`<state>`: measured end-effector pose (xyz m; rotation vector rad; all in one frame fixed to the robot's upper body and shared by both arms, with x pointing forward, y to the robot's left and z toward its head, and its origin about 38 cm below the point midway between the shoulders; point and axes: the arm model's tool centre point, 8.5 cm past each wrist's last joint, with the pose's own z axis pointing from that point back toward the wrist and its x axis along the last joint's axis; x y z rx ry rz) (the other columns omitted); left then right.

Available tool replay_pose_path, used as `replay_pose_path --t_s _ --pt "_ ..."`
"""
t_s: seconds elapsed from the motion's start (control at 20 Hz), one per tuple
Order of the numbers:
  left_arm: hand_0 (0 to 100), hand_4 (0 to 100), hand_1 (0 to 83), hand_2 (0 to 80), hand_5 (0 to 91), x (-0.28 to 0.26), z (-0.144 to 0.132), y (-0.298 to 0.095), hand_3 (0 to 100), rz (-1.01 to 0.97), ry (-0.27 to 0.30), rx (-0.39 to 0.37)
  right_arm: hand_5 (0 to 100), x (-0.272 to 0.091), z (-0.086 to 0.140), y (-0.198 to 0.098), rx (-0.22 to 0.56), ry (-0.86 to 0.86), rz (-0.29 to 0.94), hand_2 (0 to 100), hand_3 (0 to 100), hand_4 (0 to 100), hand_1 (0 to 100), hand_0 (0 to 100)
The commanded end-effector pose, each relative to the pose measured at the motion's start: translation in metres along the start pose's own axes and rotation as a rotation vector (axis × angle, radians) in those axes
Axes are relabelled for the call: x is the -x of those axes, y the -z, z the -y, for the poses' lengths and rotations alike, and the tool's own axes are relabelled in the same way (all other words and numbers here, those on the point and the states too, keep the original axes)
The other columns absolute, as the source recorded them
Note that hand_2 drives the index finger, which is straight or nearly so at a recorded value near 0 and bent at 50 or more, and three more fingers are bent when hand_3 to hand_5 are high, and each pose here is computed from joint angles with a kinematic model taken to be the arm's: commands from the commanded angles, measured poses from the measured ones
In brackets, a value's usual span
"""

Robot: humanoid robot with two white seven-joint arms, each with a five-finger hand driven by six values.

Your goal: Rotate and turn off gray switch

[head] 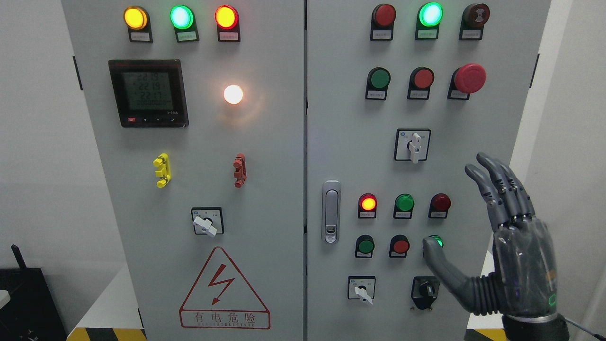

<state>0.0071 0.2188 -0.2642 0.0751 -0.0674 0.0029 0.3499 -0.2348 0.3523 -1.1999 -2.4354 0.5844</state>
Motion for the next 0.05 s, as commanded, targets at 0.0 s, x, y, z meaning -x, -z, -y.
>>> replay_pose_path --t_s 0.0 --pt "12 0 38.9 0.0 0.0 -0.0147 -0.0002 0.0011 0 0.033 -0.029 -0.001 0 -0.0131 0.0016 -0.0046 -0.011 0.013 0.034 6 5 0 31 29"
